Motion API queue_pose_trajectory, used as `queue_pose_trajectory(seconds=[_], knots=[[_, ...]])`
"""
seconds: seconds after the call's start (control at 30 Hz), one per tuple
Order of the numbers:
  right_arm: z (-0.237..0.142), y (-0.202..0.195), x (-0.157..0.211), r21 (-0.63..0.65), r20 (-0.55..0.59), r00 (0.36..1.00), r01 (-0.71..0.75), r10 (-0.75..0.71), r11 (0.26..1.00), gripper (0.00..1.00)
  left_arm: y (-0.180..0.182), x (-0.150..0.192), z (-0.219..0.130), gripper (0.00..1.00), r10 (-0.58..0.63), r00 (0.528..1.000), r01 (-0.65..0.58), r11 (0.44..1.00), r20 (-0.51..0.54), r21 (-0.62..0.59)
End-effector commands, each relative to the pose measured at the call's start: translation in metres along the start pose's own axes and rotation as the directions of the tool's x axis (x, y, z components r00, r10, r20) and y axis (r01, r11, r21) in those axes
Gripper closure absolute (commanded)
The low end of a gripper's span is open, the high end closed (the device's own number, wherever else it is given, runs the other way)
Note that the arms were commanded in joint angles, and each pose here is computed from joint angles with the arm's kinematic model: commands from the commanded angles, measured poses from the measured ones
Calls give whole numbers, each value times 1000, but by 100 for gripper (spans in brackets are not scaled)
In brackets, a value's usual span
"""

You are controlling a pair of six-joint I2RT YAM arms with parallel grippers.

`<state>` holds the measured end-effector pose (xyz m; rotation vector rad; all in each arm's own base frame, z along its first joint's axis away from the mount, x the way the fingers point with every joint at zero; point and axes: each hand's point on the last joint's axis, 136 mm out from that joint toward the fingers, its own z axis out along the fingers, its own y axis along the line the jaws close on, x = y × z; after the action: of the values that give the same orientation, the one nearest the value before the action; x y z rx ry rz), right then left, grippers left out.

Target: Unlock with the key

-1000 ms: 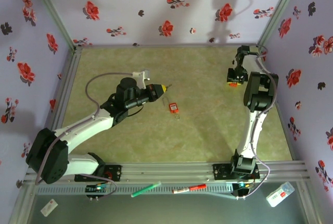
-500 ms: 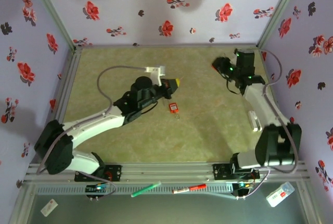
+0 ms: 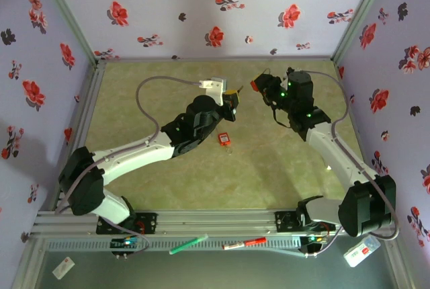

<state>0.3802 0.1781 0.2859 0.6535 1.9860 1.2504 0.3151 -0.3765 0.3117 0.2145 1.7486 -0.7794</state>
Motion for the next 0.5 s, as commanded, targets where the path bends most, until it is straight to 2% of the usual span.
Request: queue_pose_trajectory(seconds=[0.0, 0.47], knots=[[-7, 22, -3, -90, 25, 999, -37, 39, 995, 98, -4, -1, 2, 100, 26, 999, -26, 1000, 24, -1], [6, 32, 16, -140, -33, 998, -50, 46, 989, 98, -8, 14, 8, 100, 2, 1000, -1, 1000, -14, 31]])
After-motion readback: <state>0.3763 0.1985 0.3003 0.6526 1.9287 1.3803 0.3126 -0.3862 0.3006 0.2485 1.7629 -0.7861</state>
